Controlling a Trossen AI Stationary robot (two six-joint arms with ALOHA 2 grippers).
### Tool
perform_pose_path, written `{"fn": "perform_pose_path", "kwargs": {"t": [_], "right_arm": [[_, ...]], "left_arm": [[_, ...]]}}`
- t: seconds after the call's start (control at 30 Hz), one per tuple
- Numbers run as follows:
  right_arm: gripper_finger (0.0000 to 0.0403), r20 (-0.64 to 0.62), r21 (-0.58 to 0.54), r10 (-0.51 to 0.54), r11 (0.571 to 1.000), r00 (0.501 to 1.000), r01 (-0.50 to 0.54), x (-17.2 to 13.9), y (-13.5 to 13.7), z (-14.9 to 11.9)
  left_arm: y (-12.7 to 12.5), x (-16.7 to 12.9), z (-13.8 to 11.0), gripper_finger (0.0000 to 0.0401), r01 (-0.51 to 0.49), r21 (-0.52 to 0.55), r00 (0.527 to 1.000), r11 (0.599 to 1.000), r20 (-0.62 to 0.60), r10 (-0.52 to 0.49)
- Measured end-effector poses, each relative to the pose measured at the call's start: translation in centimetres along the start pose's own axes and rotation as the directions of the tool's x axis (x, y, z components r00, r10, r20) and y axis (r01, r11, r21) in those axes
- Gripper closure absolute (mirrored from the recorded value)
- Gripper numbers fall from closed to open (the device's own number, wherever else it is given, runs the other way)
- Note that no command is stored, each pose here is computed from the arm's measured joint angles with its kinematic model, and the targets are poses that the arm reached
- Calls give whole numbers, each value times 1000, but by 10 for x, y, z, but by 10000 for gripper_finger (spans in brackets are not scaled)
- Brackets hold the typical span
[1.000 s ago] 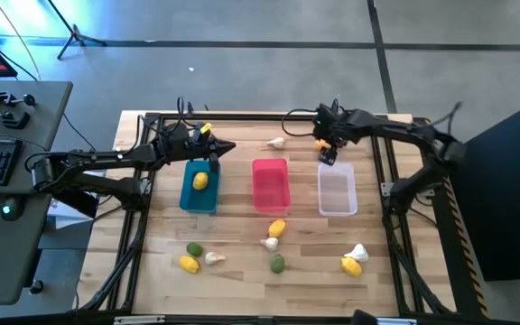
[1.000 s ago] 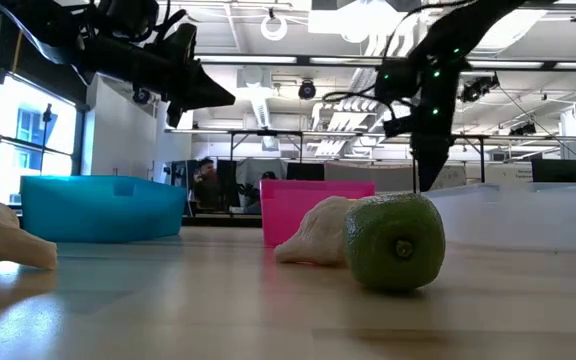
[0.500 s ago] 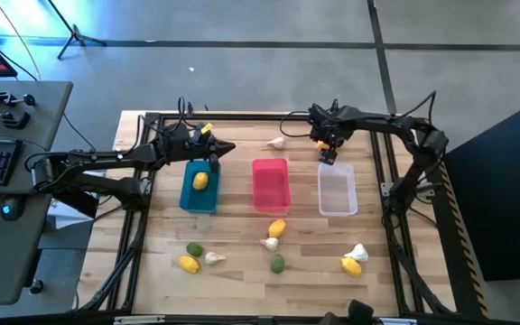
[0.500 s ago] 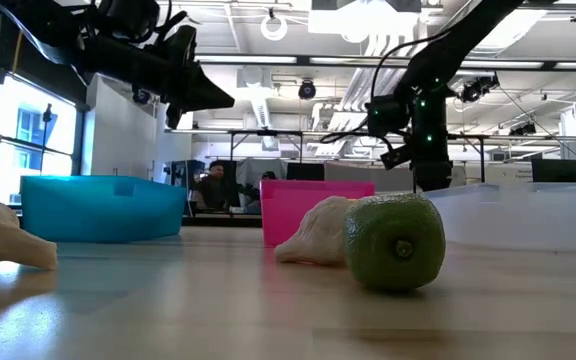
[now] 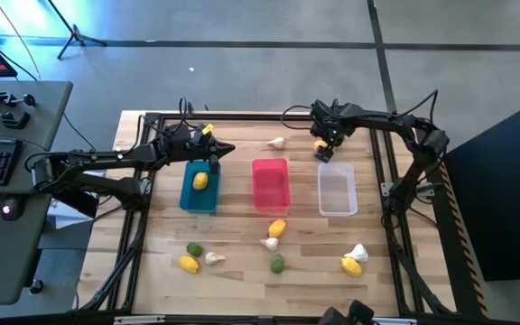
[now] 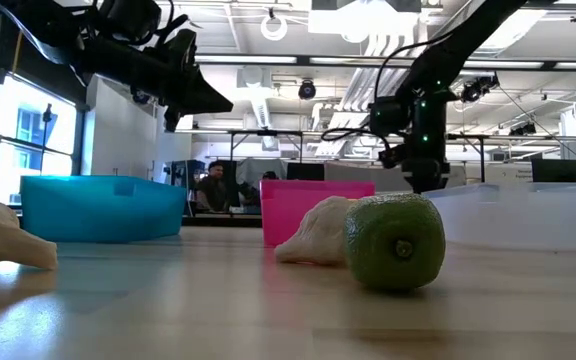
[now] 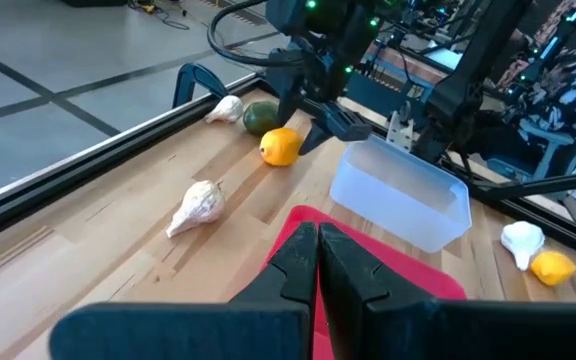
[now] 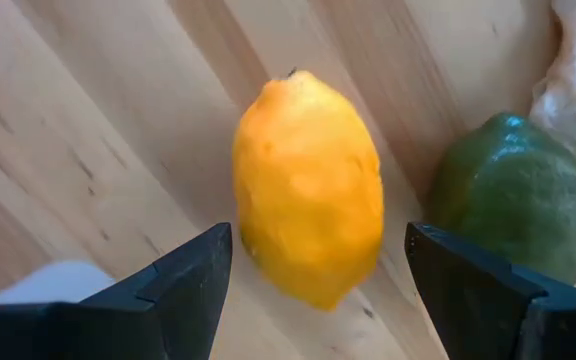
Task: Sort produce into baskets
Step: Put the top yellow lemon into the blue bin
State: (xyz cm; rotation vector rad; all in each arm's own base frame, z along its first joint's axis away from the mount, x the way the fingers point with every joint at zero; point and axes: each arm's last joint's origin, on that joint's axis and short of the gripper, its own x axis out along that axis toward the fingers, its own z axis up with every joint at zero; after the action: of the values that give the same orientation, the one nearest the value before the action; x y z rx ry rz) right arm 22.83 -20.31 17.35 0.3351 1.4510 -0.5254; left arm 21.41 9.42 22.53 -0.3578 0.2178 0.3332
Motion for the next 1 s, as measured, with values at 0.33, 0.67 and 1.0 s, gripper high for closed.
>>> {"fn": "perform_pose_path", "kwargs": {"t": [0.33, 0.67, 1.0], "right_arm": [[117, -83, -20, 3, 1000, 997, -4, 26, 1, 3], [227, -57, -35, 4, 999, 998, -6, 27, 1, 6], [227, 89, 17, 26, 999, 996, -27, -13, 17, 4]], "left_arm": [[0, 0, 0, 401, 0, -26, 1000, 1000, -1, 0], [0, -7, 3, 401, -8, -49, 1000, 999, 6, 8], [8, -28, 13, 401, -62, -63, 998, 996, 27, 63]]}}
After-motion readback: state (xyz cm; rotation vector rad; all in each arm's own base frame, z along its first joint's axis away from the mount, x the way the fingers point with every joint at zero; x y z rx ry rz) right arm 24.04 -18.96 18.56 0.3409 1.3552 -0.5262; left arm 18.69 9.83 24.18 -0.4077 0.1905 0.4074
